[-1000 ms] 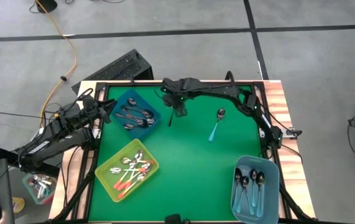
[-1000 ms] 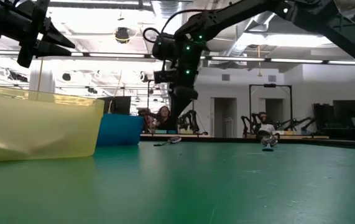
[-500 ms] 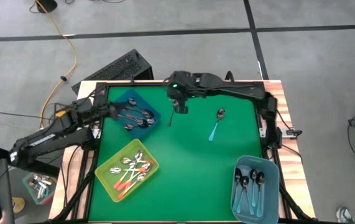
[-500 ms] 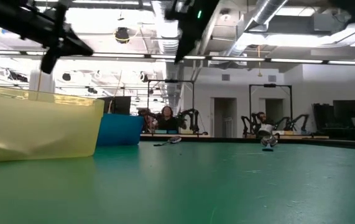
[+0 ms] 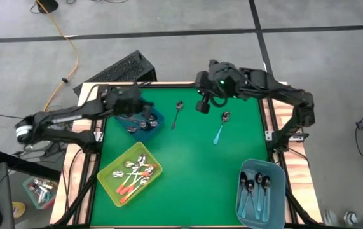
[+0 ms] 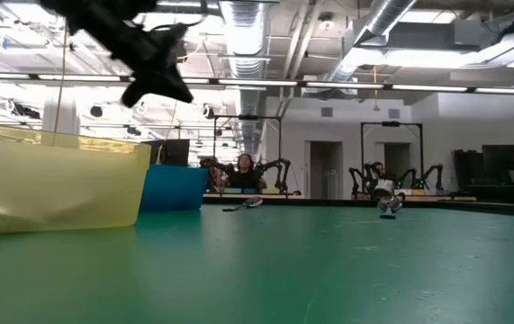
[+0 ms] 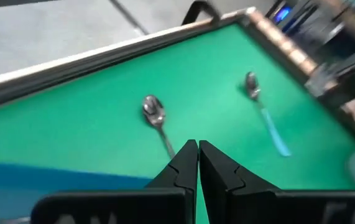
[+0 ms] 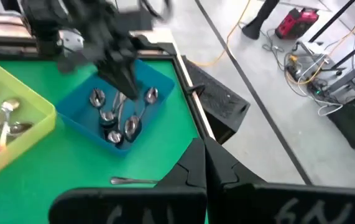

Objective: Sort silverware by color (type)
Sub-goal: Put the black spoon into the dark blue bin

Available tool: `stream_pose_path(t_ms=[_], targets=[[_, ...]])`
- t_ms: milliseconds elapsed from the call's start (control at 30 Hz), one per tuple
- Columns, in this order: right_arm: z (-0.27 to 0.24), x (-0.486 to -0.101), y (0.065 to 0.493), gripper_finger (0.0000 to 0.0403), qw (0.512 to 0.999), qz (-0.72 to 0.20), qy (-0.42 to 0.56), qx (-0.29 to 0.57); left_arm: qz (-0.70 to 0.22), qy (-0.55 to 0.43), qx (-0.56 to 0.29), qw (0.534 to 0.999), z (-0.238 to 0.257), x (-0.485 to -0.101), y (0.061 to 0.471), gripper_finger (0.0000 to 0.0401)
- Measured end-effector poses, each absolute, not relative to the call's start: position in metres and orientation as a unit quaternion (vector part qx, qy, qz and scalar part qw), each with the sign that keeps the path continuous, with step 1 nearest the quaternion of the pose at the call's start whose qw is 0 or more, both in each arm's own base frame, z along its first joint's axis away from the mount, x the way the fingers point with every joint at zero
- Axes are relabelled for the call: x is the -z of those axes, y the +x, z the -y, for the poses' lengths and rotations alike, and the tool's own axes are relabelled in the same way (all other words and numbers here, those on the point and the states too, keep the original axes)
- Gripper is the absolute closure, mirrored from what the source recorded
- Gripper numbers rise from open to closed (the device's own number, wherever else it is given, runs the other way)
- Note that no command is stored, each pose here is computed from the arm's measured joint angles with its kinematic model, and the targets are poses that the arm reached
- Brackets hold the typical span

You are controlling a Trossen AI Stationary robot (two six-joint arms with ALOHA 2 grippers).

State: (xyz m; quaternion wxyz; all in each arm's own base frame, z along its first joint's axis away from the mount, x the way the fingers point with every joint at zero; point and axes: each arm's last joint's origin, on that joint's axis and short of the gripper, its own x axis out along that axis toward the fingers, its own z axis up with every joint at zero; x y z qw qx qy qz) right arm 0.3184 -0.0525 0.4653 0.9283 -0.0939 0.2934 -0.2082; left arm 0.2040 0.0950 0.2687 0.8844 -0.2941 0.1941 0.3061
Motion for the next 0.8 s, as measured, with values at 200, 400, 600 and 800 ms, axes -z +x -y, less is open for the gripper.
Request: stream_pose_path(t_ms=[200, 400, 600, 800], targets=[[0.046, -0.47, 0.313, 0.0399, 0.932, -0.285, -0.092, 0.203, -0.295, -0.232, -0.333, 0.865, -0.117, -0.275, 0.262, 0.0401], [0.044, -0.467, 0.312, 0.0399, 0.928, -0.3, -0.094, 0.199, -0.368, -0.205, -0.328, 0.845, -0.142, -0.256, 0.324, 0.0401], [0.045, -0.465, 0.311, 0.0398, 0.924, -0.314, -0.096, 0.198, -0.438, -0.179, -0.31, 0.824, -0.155, -0.217, 0.369, 0.0399], [0.045, -0.463, 0.306, 0.0398, 0.918, -0.33, -0.098, 0.195, -0.463, -0.119, -0.296, 0.827, -0.151, -0.215, 0.385, 0.0375]])
